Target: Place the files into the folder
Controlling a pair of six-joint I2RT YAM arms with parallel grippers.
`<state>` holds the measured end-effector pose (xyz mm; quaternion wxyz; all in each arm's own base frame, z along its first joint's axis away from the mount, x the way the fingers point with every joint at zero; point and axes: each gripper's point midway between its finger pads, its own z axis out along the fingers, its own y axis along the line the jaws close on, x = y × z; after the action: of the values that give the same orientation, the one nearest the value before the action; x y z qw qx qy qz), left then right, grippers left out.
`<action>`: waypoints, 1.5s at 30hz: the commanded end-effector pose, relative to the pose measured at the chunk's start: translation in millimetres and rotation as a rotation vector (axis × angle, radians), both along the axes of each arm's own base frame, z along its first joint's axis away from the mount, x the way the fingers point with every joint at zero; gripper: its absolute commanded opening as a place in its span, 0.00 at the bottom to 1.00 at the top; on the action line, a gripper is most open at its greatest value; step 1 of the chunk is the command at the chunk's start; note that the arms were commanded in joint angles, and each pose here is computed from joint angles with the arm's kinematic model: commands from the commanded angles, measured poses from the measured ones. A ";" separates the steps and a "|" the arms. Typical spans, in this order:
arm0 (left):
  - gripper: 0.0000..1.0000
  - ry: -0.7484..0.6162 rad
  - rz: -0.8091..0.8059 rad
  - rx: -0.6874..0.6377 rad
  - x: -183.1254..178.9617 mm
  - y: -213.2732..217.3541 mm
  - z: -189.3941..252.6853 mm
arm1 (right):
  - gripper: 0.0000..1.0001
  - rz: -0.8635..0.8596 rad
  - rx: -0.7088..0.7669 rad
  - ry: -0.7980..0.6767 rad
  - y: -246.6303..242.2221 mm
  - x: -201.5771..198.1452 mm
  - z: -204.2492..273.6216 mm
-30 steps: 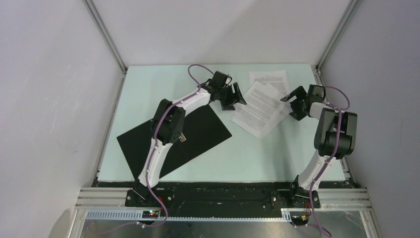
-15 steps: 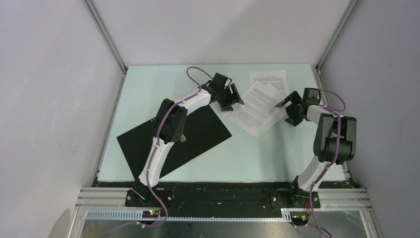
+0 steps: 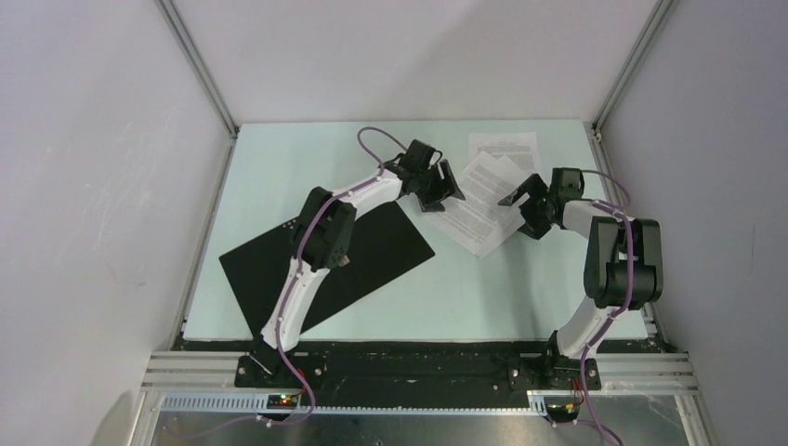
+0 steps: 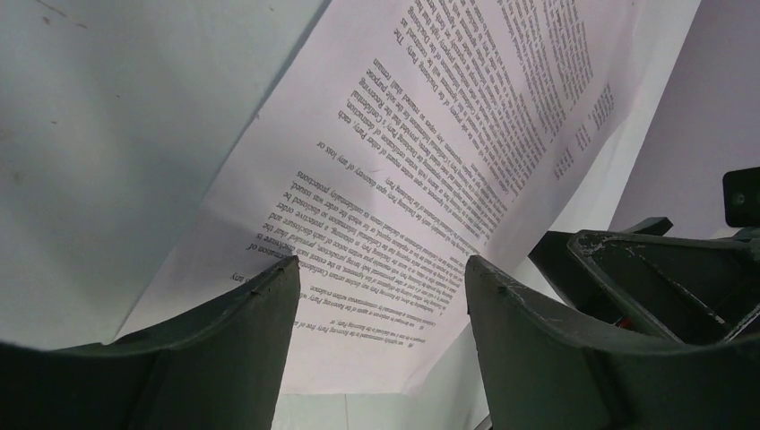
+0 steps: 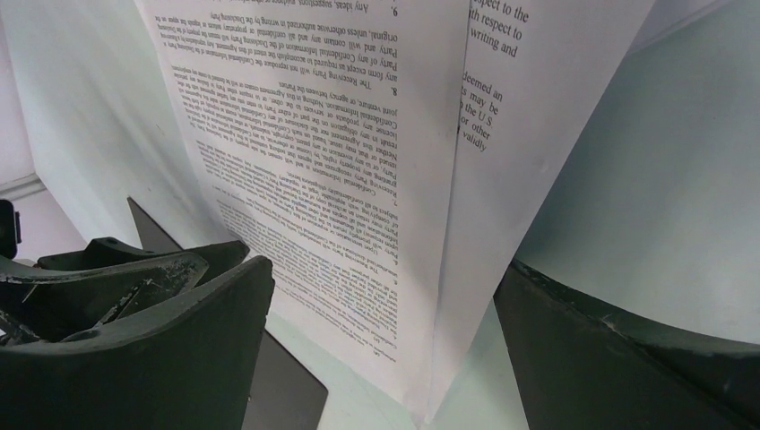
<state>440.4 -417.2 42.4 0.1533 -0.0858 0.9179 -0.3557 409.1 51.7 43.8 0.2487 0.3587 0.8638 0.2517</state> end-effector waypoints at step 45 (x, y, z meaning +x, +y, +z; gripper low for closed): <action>0.77 -0.115 0.242 0.208 -40.6 148.1 83.1 | 0.00 0.080 0.020 -0.138 62.2 -43.6 89.2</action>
<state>388.5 -351.0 98.3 0.1599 -0.0798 0.9300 -0.3211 365.1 113.5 96.0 0.2514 0.3417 0.8550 0.2984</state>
